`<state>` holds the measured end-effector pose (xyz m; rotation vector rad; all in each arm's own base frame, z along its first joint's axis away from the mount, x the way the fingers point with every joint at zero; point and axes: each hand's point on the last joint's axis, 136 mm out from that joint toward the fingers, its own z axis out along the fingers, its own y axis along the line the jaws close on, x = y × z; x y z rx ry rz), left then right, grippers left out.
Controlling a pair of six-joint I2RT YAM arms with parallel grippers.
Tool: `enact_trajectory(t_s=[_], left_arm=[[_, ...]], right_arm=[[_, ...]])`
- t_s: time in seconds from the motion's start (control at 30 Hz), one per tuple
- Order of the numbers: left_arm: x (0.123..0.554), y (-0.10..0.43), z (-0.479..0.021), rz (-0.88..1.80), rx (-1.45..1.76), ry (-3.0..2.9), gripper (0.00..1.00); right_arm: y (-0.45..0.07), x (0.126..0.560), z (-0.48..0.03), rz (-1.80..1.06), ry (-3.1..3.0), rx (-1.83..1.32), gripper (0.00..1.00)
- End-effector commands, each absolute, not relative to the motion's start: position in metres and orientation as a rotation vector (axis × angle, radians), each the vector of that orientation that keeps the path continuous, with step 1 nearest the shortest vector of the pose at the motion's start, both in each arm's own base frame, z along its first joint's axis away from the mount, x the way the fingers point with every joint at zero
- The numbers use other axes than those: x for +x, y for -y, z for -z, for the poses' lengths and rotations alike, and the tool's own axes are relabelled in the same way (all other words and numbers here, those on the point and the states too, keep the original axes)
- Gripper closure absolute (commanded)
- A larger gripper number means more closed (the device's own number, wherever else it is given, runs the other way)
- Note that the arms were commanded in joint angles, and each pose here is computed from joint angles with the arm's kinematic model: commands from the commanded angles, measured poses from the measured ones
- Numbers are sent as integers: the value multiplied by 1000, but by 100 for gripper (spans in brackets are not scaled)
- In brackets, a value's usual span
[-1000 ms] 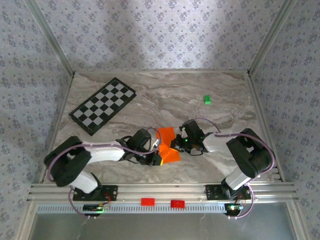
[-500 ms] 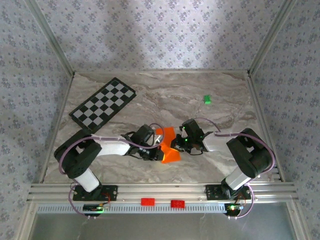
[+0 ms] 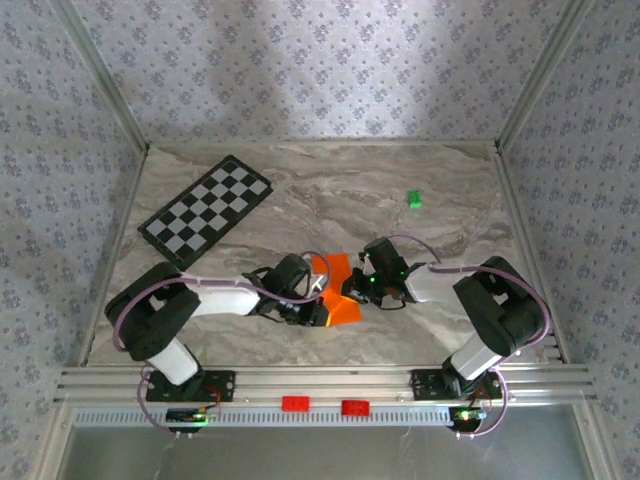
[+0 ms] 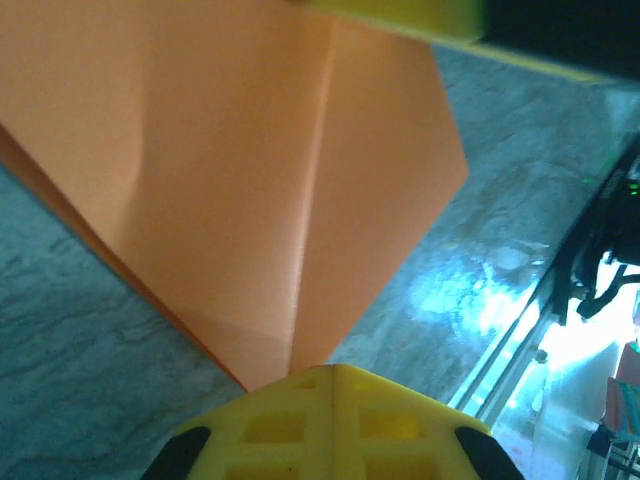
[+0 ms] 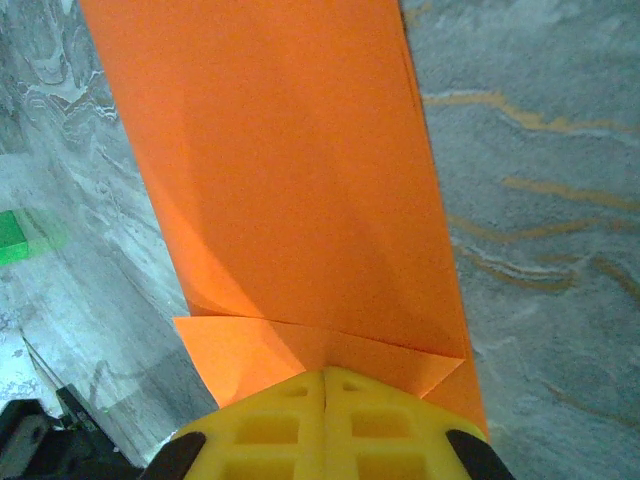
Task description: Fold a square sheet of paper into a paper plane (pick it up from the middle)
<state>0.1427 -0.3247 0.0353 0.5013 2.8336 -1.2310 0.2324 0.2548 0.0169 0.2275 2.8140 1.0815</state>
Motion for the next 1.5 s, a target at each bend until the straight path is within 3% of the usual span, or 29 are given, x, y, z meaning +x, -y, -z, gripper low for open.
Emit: enact_trajectory(t_s=[0.0, 0.37, 0.77, 1.17, 1.47], left_arm=[[153, 332, -55, 1228, 516, -2757, 100], [148, 325, -2, 1140, 474, -2900, 100], [134, 301, 22, 1057, 425, -2952, 100], [135, 302, 24, 1052, 432, -2958, 100], [133, 300, 25, 1053, 432, -2961, 100]], right_arm=[[-221, 213, 17, -832, -2951, 325, 100], [-226, 218, 12, -868, -2933, 316, 100], [-252, 234, -48, -1046, -2722, 119, 100], [-273, 195, -17, -1062, -2820, 55, 100], [-246, 196, 3, -989, -2880, 178, 100]])
